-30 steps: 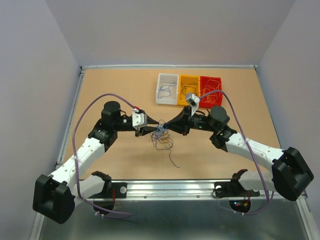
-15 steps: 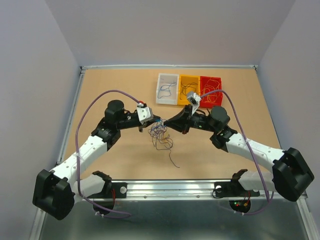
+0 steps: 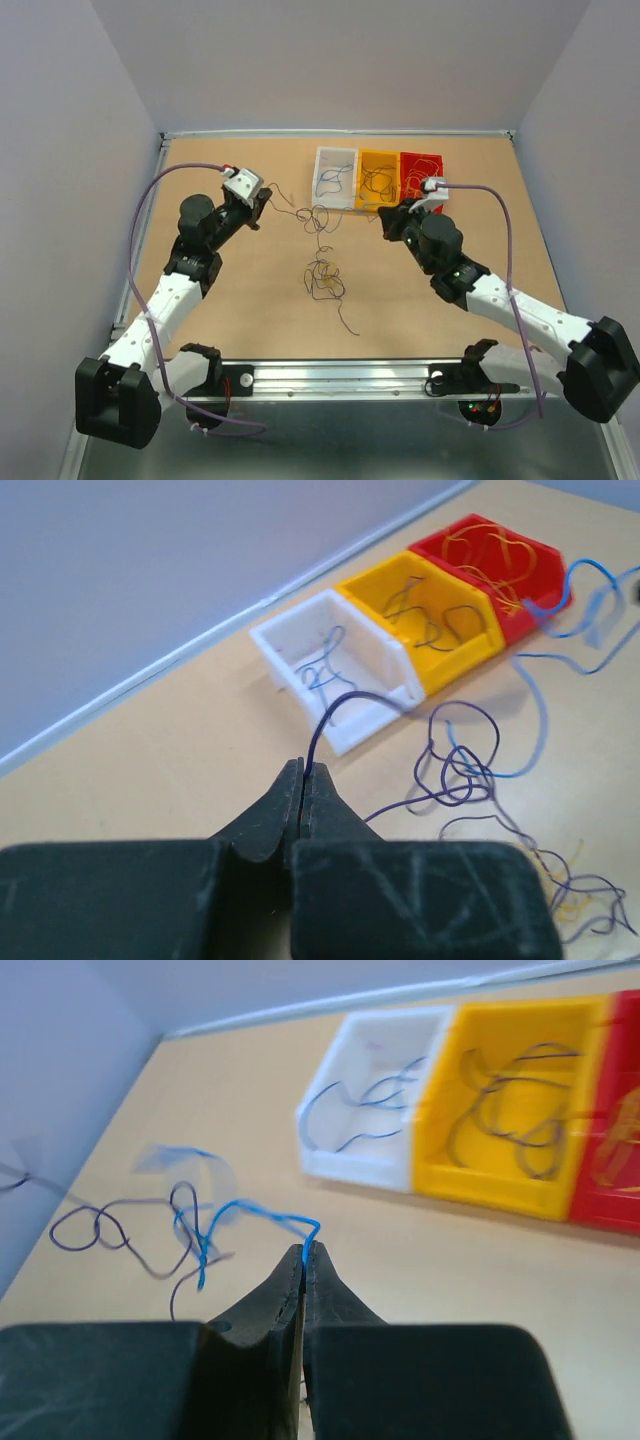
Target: Untangle the cables
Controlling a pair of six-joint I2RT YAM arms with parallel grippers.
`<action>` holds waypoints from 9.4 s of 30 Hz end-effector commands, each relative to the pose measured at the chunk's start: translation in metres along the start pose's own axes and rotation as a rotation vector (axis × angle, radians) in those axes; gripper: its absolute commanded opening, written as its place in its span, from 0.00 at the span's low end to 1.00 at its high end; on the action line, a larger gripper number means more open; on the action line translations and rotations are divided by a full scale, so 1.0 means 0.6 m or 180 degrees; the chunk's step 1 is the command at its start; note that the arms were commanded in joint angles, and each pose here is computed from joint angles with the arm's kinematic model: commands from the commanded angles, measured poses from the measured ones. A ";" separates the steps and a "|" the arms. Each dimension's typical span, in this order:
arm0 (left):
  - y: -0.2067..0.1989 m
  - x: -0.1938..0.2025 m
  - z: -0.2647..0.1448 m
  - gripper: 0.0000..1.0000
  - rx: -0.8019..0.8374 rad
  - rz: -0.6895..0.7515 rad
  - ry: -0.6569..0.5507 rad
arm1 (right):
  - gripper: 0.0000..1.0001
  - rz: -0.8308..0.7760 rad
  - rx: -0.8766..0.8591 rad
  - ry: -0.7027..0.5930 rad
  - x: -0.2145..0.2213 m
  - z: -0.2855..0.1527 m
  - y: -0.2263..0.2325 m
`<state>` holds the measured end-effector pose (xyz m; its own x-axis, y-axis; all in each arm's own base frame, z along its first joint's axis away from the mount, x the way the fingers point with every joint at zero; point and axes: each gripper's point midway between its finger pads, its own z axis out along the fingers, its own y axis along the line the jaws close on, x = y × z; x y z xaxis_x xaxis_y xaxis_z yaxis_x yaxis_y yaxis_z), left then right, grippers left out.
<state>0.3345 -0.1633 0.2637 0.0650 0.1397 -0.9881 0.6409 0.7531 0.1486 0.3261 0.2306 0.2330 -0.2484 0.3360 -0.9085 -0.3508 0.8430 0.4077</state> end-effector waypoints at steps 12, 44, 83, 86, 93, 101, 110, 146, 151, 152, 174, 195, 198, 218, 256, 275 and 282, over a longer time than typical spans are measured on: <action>0.196 -0.005 -0.044 0.00 -0.1230 -0.0554 -0.0116 | 0.01 0.0200 0.1545 -0.1177 -0.141 -0.170 -0.157; 0.203 -0.048 -0.111 0.00 -0.1180 -0.0523 -0.0623 | 0.00 -0.0269 0.0847 -0.0676 -0.164 0.000 -0.031; 0.130 -0.074 -0.104 0.00 -0.0594 -0.0320 -0.0734 | 0.87 -0.0702 0.0006 0.0237 -0.019 0.309 0.055; 0.125 -0.077 -0.104 0.00 -0.0557 -0.0300 -0.0735 | 0.89 -0.0852 -0.0990 0.0556 0.030 0.266 0.124; 0.119 -0.079 -0.103 0.00 -0.0515 -0.0279 -0.0731 | 0.88 -0.1286 -0.2428 0.1020 0.145 0.159 0.228; 0.118 -0.084 -0.107 0.00 -0.0551 -0.0261 -0.0747 | 0.88 -0.1596 -0.2887 0.1348 0.255 0.120 0.279; 0.128 -0.090 -0.104 0.00 -0.0597 -0.0306 -0.0723 | 0.63 -0.1732 -0.2659 0.1566 0.314 0.153 0.286; 0.429 -0.227 -0.162 0.00 -0.2285 -0.0677 -0.0481 | 0.01 -0.0906 -0.0956 -0.0519 -0.057 -0.181 0.084; 0.435 -0.218 -0.167 0.00 -0.2376 -0.0646 -0.0450 | 0.01 -0.0587 -0.0577 -0.0945 -0.108 -0.211 0.041; 0.434 -0.218 -0.168 0.00 -0.2381 -0.0641 -0.0464 | 0.00 -0.0530 -0.0565 -0.1010 -0.116 -0.219 0.038; 0.154 -0.237 -0.074 0.00 -0.0135 -0.0542 -0.0509 | 0.82 -0.1197 -0.1414 0.0445 0.051 -0.084 0.158; 0.076 -0.261 -0.086 0.00 0.0266 -0.0600 -0.0513 | 0.95 -0.0642 -0.2532 -0.0350 0.016 0.090 0.368; 0.078 -0.254 -0.084 0.00 0.0250 -0.0597 -0.0491 | 0.96 -0.0607 -0.2685 -0.0303 0.036 0.127 0.396; 0.132 -0.165 -0.033 0.00 0.0027 -0.0807 -0.0209 | 0.01 -0.0207 -0.3583 0.0637 0.032 -0.021 0.496; -0.006 -0.073 0.030 0.00 0.0796 -0.0641 -0.0082 | 0.01 -0.0283 -0.1675 -0.0266 -0.032 0.032 0.294; -0.036 -0.015 0.065 0.00 0.0967 -0.0803 0.0459 | 0.06 -0.0762 -0.1249 -0.0611 -0.049 0.066 0.256; -0.029 -0.011 0.056 0.00 0.0805 -0.0592 0.0615 | 0.04 -0.0936 -0.0953 -0.0458 -0.018 0.091 0.225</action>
<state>0.3514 -0.2016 0.2481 -0.2662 0.1190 -0.9565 0.7962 0.5864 -0.1487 0.3223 0.3668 0.2958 -0.0134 0.2057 -0.9785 -0.6732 0.7217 0.1609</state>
